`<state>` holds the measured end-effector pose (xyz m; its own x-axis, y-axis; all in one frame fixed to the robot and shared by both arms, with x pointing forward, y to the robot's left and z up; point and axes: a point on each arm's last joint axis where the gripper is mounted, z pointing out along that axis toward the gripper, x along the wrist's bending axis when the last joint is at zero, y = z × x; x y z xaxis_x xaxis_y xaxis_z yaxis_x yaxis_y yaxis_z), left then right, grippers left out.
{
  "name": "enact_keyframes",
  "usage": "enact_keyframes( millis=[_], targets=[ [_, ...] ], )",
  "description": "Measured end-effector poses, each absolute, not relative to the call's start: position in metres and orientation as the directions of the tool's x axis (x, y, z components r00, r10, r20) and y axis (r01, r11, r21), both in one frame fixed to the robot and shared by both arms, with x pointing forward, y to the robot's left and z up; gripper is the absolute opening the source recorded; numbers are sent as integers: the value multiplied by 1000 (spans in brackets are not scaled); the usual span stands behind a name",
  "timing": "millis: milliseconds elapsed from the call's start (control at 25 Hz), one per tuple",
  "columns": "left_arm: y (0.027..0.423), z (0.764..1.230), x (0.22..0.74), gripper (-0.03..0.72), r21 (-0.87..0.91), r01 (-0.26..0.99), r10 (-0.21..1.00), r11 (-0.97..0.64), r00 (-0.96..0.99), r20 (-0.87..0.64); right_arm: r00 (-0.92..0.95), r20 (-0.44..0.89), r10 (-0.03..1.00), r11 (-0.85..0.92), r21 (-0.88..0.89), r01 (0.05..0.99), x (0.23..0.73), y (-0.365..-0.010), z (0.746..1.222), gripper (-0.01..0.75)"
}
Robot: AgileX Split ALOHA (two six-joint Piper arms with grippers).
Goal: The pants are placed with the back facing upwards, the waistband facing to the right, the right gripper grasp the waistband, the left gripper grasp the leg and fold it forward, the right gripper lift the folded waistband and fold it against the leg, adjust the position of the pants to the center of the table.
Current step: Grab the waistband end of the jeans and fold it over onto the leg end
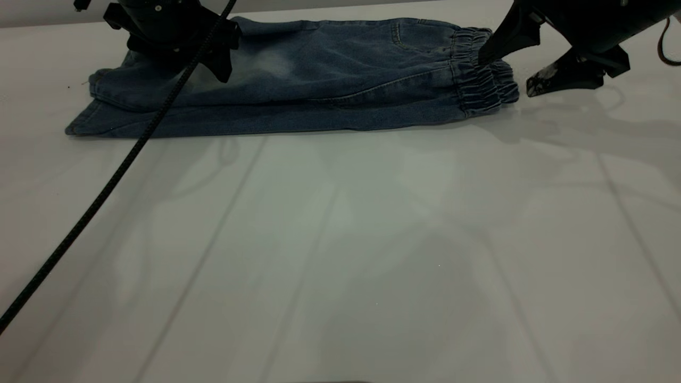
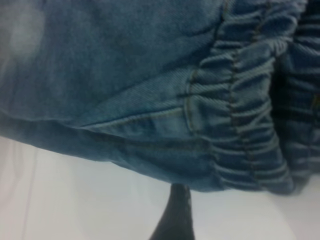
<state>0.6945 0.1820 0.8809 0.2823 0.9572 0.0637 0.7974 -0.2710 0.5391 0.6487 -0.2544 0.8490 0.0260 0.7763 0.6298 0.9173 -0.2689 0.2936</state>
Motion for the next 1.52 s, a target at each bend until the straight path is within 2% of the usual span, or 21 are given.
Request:
enact_keyframes(
  millis=[160,360,640,760,840,920,1080,1120,1200,1520],
  targets=[
    [177,884,696,529,546,791,955,-276,289,63,83,632,770,-288,228,930,645,-255,825,603],
    [168,885,694,529,550,783,949,-291,308,64,115,682,722,-352,219,910,649,-253,818,596],
    [159,886,692,529,552,775,942,-308,328,64,60,775,629,-418,272,867,657,-248,806,591],
    [156,886,691,529,552,774,941,-311,333,64,28,784,621,-410,294,863,660,-247,801,580],
    [155,886,690,529,552,773,940,-313,336,63,26,789,614,-414,294,861,662,-247,799,535],
    [154,886,690,529,554,772,940,-312,336,62,37,783,621,-418,291,861,662,-247,796,443],
    [154,886,690,529,554,771,939,-313,337,62,41,767,641,-414,300,859,665,-249,792,127],
    [154,885,690,529,555,771,939,-313,337,62,36,766,642,-412,306,858,666,-249,793,82],
    [154,884,691,529,557,770,939,-313,337,61,10,769,639,-403,324,856,671,-248,798,57],
    [147,863,694,529,582,758,941,-294,336,38,-113,738,665,-297,400,867,680,-246,841,55]
  ],
)
